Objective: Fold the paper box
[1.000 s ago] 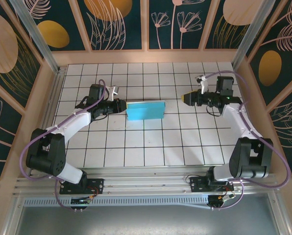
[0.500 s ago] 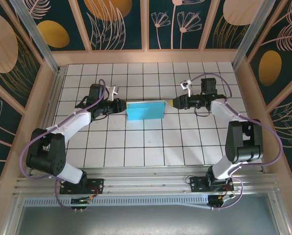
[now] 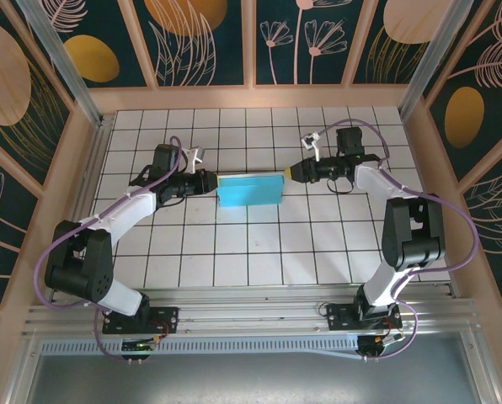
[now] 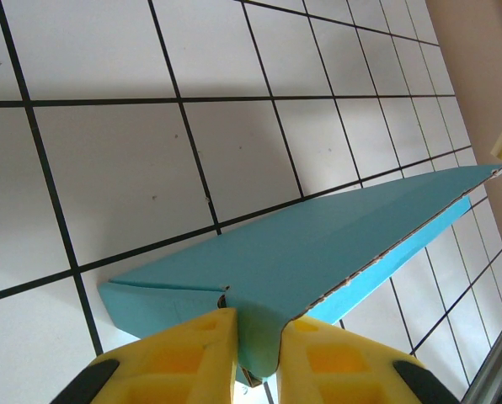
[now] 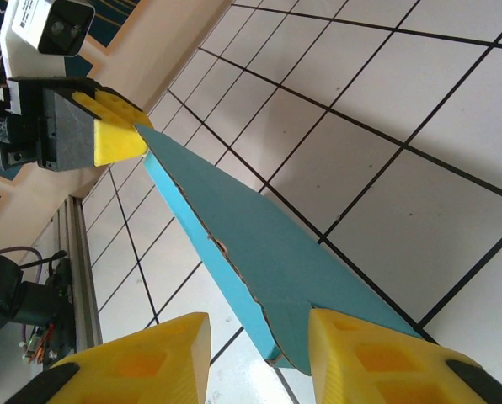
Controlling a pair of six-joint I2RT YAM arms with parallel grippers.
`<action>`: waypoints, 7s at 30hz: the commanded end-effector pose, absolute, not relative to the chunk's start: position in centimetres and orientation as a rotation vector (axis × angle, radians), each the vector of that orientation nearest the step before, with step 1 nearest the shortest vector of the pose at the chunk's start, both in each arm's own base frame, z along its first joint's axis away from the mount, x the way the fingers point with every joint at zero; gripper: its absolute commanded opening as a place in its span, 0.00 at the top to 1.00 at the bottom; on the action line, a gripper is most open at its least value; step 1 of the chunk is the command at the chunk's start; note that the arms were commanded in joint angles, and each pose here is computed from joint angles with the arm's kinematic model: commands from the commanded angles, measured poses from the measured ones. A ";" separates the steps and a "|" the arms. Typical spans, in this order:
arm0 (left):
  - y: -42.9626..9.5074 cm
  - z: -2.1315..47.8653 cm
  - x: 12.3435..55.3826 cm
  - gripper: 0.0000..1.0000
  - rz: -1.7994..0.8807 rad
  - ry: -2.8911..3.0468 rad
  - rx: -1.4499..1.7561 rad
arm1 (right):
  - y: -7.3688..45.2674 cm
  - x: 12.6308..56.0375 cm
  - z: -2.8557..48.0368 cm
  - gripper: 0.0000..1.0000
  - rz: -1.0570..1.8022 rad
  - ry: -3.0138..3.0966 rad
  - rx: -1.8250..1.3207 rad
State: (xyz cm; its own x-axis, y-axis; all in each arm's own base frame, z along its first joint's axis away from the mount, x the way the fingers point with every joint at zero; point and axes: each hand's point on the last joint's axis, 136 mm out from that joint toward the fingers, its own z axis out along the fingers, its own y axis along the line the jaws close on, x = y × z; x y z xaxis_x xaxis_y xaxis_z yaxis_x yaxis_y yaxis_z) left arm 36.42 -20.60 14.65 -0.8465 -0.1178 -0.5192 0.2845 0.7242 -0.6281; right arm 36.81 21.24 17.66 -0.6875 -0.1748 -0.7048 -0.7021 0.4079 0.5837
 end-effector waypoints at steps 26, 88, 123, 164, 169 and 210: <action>-21.0 13.3 35.6 0.81 -1.016 2.451 0.127 | 22.4 36.8 16.3 0.92 1.266 2.170 -0.763; -20.5 16.4 34.9 0.57 -1.026 2.377 0.098 | 22.8 36.1 12.6 1.00 1.104 2.332 -0.679; -19.0 16.2 37.1 0.37 -1.297 2.209 -0.823 | 23.2 36.2 13.2 1.00 1.095 2.322 -0.695; -18.1 8.8 34.9 0.75 -1.171 2.364 -0.977 | 23.2 35.6 13.1 0.95 1.079 2.345 -0.636; -18.2 8.7 35.2 0.76 -1.165 2.368 -0.975 | 23.2 35.5 15.6 0.80 1.115 2.298 -0.627; -18.3 8.9 35.1 0.77 -1.122 2.404 -0.867 | 24.4 39.1 13.1 0.59 1.341 2.482 0.134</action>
